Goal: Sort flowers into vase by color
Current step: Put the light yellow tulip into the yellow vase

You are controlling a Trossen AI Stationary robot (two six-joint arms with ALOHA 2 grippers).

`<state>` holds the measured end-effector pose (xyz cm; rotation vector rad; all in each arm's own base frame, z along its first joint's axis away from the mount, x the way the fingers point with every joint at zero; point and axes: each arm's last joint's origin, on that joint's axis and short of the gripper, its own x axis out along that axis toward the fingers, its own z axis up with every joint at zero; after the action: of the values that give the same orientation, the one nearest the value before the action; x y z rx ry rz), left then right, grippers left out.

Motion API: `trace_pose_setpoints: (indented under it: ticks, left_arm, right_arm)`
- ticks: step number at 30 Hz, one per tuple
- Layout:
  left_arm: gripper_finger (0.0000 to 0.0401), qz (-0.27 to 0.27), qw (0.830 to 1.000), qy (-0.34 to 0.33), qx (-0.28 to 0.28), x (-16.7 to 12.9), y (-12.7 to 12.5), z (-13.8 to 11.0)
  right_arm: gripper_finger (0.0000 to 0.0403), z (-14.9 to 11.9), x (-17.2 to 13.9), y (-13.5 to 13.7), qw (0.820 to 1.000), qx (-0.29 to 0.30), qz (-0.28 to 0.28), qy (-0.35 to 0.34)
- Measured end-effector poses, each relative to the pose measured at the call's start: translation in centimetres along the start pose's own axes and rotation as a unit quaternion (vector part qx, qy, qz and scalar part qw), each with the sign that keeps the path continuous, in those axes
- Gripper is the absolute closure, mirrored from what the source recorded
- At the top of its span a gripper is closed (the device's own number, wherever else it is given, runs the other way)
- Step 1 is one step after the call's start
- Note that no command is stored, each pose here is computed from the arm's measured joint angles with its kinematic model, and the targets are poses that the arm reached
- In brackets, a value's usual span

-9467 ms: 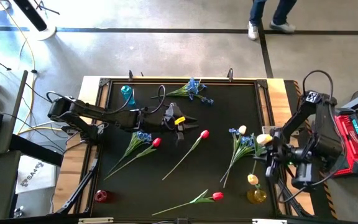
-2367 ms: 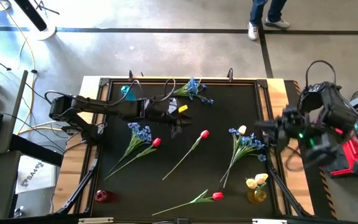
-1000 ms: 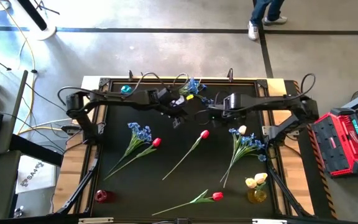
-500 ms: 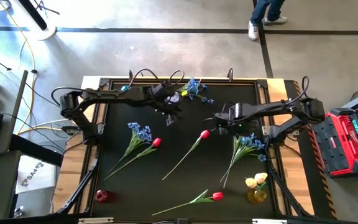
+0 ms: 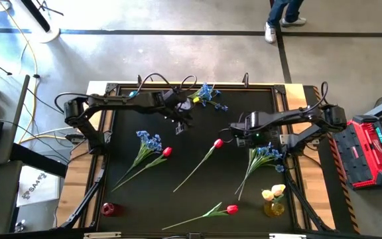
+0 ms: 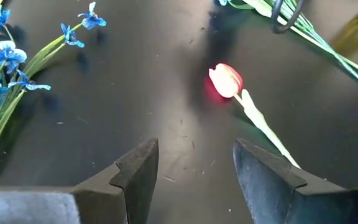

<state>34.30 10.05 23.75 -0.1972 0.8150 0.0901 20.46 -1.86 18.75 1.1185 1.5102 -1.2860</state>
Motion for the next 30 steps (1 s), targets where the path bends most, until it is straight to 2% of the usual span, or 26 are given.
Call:
trace_pose_setpoints:
  ticks: [13,20,23,30]
  left_arm:
    - [0.0206,0.005,1.000,0.000,-0.005,-0.1,0.5,0.0]
    - [0.0206,0.005,1.000,-0.002,-0.004,-0.1,0.5,0.0]
    - [0.0206,0.005,1.000,-0.002,-0.004,-0.1,0.5,0.0]
    - [0.0206,0.005,1.000,0.004,-0.006,-0.1,0.5,-0.1]
  right_arm:
    - [0.0331,-0.5,0.0,-0.2,1.000,0.007,-0.014,0.010]
    - [0.0331,0.2,0.1,0.0,0.997,0.045,-0.013,-0.056]
    - [0.0331,0.7,0.2,0.1,0.996,0.060,-0.013,-0.060]
    - [0.0331,0.6,3.3,0.3,0.996,0.082,0.017,-0.031]
